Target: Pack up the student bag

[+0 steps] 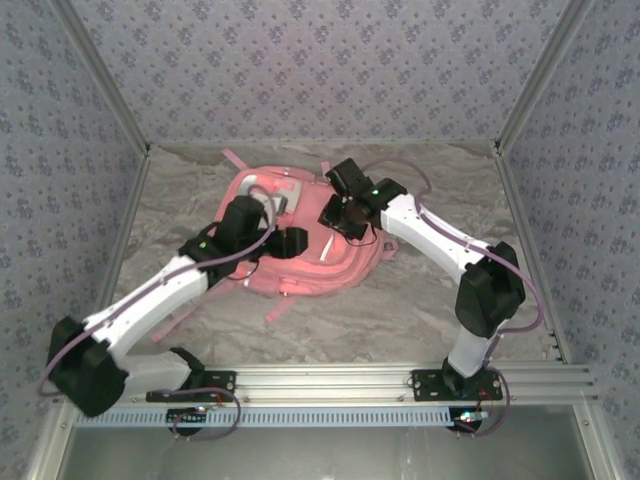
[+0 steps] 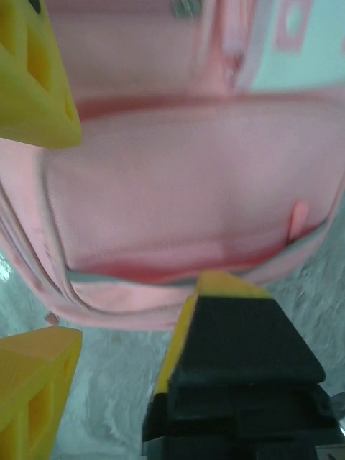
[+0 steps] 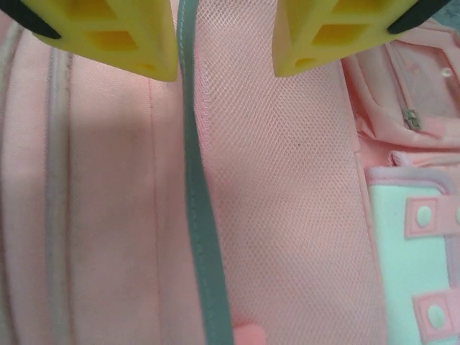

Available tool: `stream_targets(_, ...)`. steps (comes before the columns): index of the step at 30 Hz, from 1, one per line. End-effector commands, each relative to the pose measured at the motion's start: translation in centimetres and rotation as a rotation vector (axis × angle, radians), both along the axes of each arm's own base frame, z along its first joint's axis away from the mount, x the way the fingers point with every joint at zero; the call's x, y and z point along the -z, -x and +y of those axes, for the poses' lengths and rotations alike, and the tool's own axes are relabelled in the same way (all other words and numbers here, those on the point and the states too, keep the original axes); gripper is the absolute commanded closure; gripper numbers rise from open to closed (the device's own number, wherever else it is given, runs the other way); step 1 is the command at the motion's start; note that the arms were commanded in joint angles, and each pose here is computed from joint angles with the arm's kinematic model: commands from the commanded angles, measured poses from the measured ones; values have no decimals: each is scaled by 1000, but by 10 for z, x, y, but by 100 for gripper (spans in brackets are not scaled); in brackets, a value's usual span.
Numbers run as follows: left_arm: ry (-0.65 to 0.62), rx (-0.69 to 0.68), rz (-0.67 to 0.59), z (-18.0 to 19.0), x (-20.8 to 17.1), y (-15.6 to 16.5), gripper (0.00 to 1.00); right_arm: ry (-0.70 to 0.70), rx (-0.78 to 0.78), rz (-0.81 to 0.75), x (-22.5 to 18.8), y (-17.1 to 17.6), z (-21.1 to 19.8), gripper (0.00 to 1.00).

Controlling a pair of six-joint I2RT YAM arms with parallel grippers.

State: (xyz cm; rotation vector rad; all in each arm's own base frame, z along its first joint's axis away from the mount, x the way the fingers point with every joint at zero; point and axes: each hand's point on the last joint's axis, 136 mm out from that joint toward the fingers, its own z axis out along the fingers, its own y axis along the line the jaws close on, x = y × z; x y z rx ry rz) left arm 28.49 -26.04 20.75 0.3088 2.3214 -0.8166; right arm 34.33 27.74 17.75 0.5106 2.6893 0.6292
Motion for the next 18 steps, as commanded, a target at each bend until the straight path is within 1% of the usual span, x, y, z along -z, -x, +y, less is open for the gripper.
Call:
stream_targets(1,24,139,96,-29,5,2,34,14,43,-117,-35,-4,-28,51)
stream_targets(6,7,180,179,-49,22,-15,35,45,130,-195,-53,4,-79,48)
stream_targets(9,32,213,210,-62,27,-19,38,49,162,-221,-56,15,-106,47)
stream_targets(13,57,258,243,-78,31,-21,44,75,174,-221,-45,31,-134,48)
stream_targets(14,57,272,247,-82,31,-20,46,90,175,-204,-35,37,-141,48)
stream_targets(18,35,302,268,-93,38,-17,51,100,178,-183,-19,47,-157,49)
